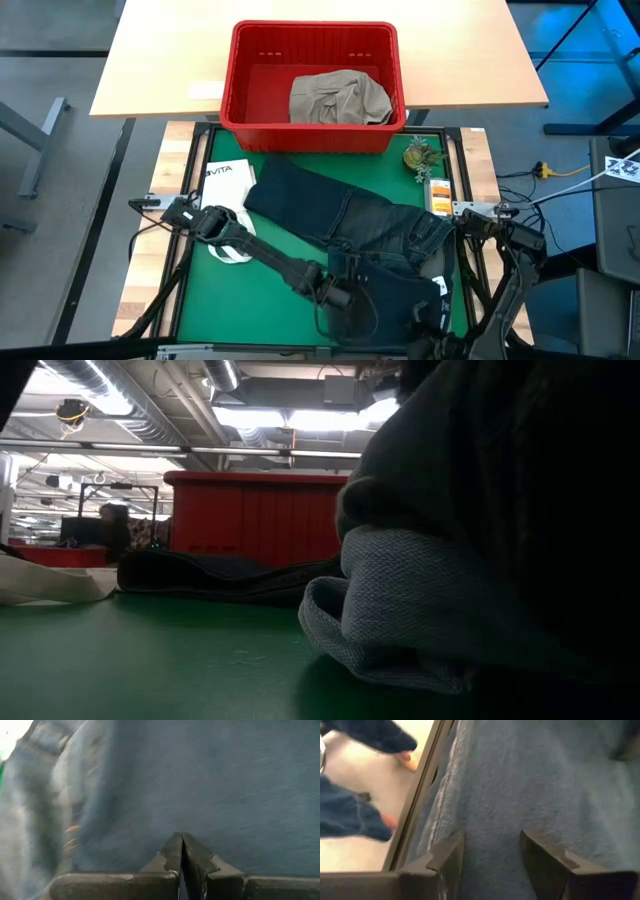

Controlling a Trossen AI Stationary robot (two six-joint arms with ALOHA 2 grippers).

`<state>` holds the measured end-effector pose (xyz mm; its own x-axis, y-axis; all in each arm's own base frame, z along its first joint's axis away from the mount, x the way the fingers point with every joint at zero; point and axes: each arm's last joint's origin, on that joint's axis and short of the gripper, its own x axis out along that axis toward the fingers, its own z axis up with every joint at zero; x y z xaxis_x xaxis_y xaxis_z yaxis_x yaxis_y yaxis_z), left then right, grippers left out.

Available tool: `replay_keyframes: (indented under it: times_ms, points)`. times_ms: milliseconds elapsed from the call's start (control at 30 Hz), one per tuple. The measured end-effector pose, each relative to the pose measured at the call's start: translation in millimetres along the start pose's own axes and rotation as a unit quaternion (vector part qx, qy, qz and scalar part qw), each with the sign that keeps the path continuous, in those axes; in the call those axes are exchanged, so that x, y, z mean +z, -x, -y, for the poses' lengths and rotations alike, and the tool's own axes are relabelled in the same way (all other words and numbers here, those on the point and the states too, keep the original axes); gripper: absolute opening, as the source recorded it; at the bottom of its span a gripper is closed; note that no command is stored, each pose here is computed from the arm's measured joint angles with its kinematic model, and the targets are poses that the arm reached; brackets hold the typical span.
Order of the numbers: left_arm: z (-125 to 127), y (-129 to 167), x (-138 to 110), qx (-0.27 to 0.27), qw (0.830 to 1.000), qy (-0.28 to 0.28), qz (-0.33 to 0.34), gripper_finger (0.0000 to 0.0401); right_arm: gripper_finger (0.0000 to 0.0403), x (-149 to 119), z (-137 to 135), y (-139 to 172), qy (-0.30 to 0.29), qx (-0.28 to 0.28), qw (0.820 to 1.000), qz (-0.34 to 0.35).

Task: Fold Laundry from Bin
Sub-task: Fold the dark blue jeans

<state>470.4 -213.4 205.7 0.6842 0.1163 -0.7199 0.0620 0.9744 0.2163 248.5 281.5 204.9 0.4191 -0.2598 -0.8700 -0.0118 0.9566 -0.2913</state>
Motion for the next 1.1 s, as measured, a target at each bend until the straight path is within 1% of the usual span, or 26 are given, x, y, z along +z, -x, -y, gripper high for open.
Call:
replay_keyframes:
  times_ms: [133,233,367,467,633,800,967,1100]
  points:
    - [-22,-9,-5,0.023,0.999,0.003,-0.036,0.0003,0.0198,-5,-4,-7,-0.008,0.019,0.999,-0.039]
    - [-32,-20,-13,0.029,0.998,0.012,-0.054,0.0002,0.0198,-10,-5,-9,-0.015,0.024,0.998,-0.055]
    - [-42,-29,-22,0.017,0.997,0.027,-0.071,0.0002,0.0198,-15,-9,-6,-0.018,0.028,0.998,-0.059]
    - [-44,-31,-24,0.013,0.996,0.027,-0.078,0.0003,0.0198,-20,-13,-2,-0.011,0.034,0.997,-0.063]
    - [-40,-24,-17,0.009,0.997,0.020,-0.071,0.0002,0.0198,-19,-13,0,-0.028,0.032,0.997,-0.065]
    - [-29,-6,-3,0.001,0.998,-0.003,-0.063,0.0003,0.0198,-14,-10,11,-0.023,0.023,0.997,-0.068]
    - [-12,19,9,-0.015,0.998,-0.017,-0.055,0.0003,0.0198,-3,-5,30,-0.021,0.011,0.998,-0.057]
    - [9,37,14,-0.033,0.998,-0.030,-0.041,0.0003,0.0198,3,-5,37,-0.026,0.009,0.999,-0.034]
